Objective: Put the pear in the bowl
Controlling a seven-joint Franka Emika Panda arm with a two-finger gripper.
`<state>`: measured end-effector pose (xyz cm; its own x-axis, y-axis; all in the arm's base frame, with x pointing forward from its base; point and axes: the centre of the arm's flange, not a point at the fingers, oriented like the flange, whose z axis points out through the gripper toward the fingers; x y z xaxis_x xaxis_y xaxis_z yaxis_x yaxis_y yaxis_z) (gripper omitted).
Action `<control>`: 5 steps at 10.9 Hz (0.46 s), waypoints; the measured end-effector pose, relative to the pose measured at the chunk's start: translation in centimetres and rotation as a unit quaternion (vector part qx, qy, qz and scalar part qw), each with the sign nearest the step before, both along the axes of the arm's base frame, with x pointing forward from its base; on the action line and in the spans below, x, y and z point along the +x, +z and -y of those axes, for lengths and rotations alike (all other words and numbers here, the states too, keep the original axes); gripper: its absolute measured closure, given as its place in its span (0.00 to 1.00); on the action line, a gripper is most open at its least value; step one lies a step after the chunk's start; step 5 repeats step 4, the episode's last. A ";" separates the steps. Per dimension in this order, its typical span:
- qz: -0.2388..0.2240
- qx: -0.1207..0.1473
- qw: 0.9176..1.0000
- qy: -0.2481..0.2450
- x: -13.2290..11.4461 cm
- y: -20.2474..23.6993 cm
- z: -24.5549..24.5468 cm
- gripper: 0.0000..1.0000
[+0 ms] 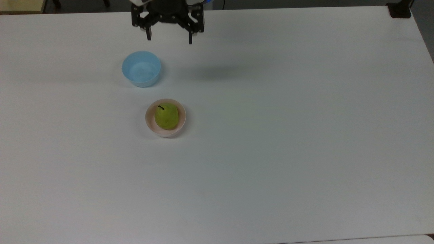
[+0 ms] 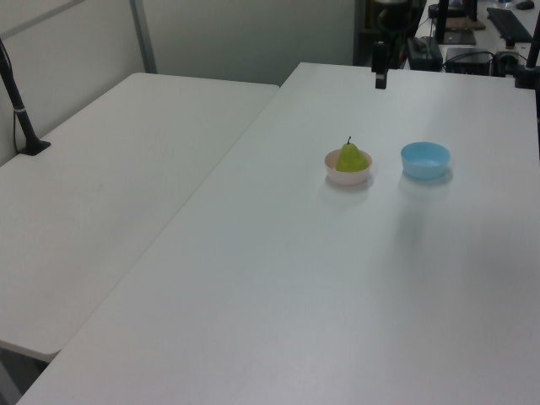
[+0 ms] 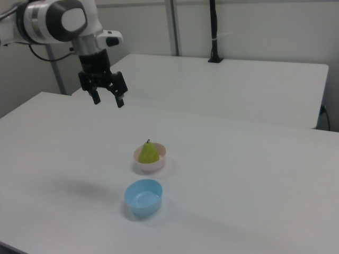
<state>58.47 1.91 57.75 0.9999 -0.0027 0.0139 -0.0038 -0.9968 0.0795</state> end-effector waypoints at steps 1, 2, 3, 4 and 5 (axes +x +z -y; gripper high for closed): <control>0.000 0.000 1.000 0.004 -0.8 1.1 0.0 0.00; 0.001 0.000 1.000 0.003 -1.5 2.1 0.1 0.00; -0.006 0.002 1.000 -0.001 -2.2 2.7 0.4 0.00; -0.010 0.005 1.000 -0.003 -2.7 3.0 0.6 0.00; -0.010 0.005 1.000 -0.003 -2.7 3.0 0.6 0.00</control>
